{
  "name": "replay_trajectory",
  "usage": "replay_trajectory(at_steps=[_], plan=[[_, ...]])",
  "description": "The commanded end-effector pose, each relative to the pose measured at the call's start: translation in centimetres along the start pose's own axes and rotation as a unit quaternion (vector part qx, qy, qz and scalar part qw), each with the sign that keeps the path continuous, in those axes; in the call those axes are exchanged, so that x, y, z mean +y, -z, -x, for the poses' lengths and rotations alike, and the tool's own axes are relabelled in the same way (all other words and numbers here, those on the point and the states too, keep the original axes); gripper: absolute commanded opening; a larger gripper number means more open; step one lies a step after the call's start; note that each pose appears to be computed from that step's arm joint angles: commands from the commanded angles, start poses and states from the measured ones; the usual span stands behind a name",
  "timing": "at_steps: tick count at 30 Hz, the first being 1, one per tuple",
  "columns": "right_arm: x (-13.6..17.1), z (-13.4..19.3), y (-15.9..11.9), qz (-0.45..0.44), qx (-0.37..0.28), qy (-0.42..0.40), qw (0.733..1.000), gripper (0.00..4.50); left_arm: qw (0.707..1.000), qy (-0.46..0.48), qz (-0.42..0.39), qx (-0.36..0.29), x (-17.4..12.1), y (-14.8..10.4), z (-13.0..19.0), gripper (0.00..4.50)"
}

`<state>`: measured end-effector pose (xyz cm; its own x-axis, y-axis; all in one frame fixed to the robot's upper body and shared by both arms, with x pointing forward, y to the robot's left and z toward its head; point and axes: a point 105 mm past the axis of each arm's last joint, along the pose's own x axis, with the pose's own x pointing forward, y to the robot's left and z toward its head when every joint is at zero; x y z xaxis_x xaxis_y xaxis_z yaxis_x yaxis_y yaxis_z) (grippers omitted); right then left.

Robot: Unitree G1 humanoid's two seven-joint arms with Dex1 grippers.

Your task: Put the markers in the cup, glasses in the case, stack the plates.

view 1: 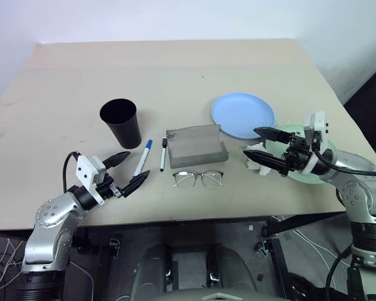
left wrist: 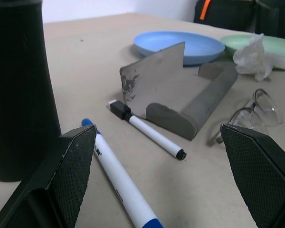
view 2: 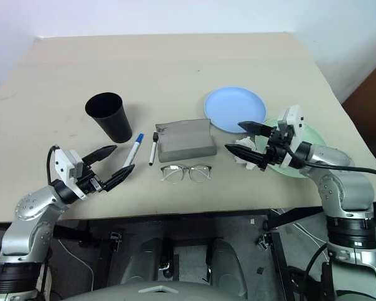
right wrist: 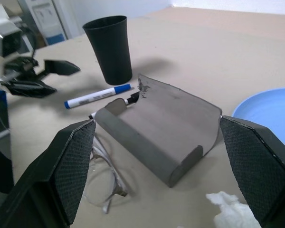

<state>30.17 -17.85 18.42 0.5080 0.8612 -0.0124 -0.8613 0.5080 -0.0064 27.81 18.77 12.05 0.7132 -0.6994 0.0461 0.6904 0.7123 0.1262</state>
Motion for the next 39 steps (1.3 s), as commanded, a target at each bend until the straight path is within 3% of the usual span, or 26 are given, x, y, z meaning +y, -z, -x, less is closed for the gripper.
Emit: replay_trajectory(at_steps=[1, 15, 25, 31, 39], plan=[[0.2, 0.5, -1.5, 0.021, -0.019, 0.002, 1.0, 4.34, 1.0, 0.008, -0.021, -0.012, 0.4, -0.9, -0.2, 4.4], [-0.3, 0.1, -1.3, 0.003, -0.018, 0.025, 1.0, 4.34, 0.999, 0.021, -0.03, -0.016, 0.5, -1.2, -0.6, 4.4], [-2.3, 2.7, -0.2, 0.009, 0.089, 0.074, 0.993, 4.34, 0.999, 0.035, -0.026, -0.017, 0.3, -1.3, -1.4, 4.4], [-2.5, 4.5, 0.3, 0.008, 0.122, 0.092, 0.988, 4.34, 0.998, 0.041, -0.023, -0.029, 0.2, -2.1, -2.0, 4.4], [-3.2, 6.2, 3.7, -0.012, 0.175, 0.121, 0.977, 4.34, 0.996, 0.079, -0.021, -0.023, -1.3, -2.6, -1.7, 4.4]])
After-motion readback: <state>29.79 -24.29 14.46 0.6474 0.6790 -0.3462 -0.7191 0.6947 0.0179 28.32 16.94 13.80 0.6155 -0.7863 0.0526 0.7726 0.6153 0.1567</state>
